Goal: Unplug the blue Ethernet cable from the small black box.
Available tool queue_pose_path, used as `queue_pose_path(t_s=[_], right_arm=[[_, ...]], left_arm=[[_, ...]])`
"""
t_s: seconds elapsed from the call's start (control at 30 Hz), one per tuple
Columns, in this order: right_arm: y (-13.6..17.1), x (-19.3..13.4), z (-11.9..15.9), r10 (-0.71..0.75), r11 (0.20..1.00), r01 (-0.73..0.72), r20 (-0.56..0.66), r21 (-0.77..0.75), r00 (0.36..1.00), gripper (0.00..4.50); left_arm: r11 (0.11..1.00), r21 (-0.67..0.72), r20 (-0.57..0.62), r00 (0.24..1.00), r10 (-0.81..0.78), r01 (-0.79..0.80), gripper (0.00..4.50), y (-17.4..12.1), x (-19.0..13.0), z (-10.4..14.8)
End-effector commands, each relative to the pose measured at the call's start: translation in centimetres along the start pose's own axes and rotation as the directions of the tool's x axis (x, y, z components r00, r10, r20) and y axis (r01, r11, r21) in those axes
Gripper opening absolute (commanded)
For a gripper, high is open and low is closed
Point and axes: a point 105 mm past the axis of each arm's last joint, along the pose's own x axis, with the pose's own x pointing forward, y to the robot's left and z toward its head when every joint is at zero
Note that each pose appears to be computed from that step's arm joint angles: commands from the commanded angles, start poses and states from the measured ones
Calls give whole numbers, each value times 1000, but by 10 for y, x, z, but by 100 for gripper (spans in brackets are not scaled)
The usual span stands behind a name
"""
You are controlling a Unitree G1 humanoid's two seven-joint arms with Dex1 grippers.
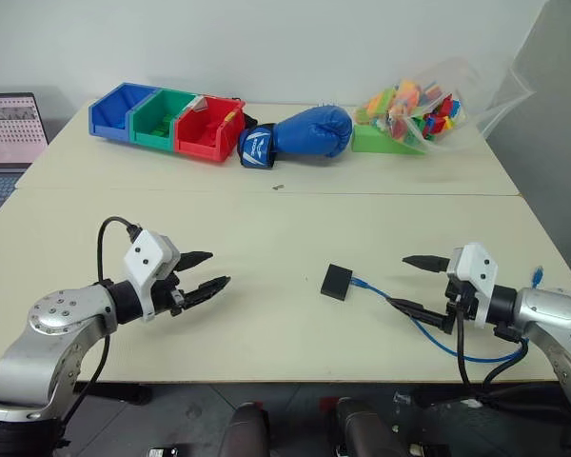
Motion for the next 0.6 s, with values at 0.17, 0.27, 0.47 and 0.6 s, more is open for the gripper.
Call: queue_pose_path(t_s=[0.17,0.27,0.47,0.6], right_arm=[[-4,-2,6,-12,999,13,18,-48,1000,428],[-4,-1,7,-14,999,14,19,-50,1000,428],[-3,2,6,-15,998,16,10,-60,1000,428],[-1,15,-3,-28,998,25,-41,-63,999,428]], left_arm=[[998,58,30,999,-36,34,317,-7,-1,15],[998,58,24,999,-37,36,317,-8,-1,14],[996,59,20,998,-64,63,317,-12,1,14],[988,65,5,990,-139,139,317,-25,5,15]])
